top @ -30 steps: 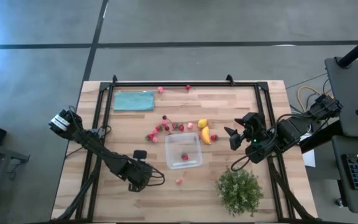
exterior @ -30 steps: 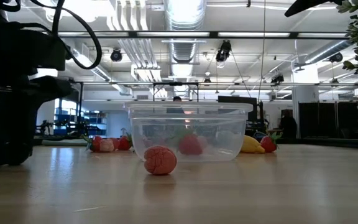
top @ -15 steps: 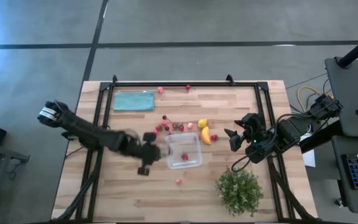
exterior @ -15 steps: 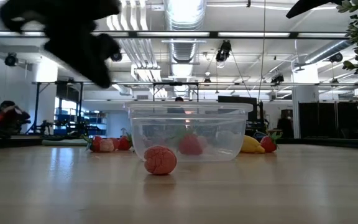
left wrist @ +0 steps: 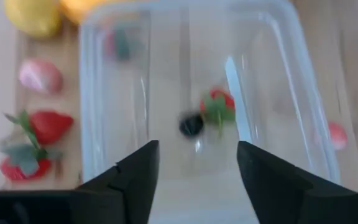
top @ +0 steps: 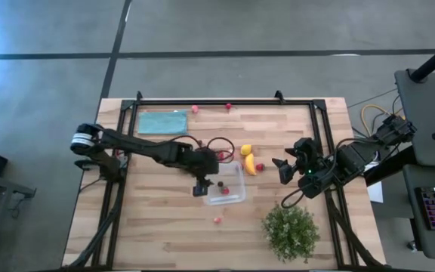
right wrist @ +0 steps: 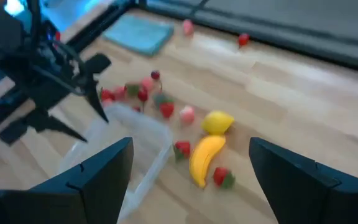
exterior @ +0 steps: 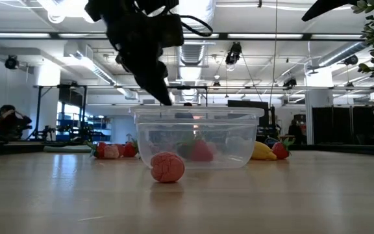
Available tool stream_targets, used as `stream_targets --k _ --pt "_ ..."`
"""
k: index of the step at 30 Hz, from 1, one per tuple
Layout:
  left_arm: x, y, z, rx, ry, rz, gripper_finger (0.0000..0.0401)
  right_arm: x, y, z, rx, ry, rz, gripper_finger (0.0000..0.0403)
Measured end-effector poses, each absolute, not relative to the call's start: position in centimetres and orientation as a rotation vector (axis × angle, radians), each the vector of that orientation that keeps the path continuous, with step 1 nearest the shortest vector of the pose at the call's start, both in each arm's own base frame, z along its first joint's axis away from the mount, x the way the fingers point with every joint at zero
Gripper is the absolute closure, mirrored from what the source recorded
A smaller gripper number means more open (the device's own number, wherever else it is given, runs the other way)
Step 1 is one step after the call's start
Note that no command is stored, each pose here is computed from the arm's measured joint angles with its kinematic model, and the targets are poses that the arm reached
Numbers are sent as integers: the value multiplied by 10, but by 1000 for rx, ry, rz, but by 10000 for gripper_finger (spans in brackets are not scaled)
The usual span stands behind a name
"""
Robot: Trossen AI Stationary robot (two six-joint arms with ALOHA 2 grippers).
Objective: Pick and placing Produce into tupperware
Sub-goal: Put the pink peach into the transparent bin
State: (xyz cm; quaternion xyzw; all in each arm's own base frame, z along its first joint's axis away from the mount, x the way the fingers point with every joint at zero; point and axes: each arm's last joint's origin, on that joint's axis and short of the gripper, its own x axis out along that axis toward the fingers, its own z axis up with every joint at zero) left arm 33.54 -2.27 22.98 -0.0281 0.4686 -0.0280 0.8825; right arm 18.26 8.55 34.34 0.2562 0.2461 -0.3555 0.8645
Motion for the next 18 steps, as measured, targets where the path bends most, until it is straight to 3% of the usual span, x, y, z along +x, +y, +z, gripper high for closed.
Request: stream_targets --k 5,10,18 --pt "312 -34 243 -31 1154 -87 180 189 93 334 519 687 -665 83" --pt "279 -56 271 -50 1070 -129 197 209 108 314 432 830 -603 91" --pt "244 -78 281 -286 997 29 225 238 126 293 364 891 -546 100"
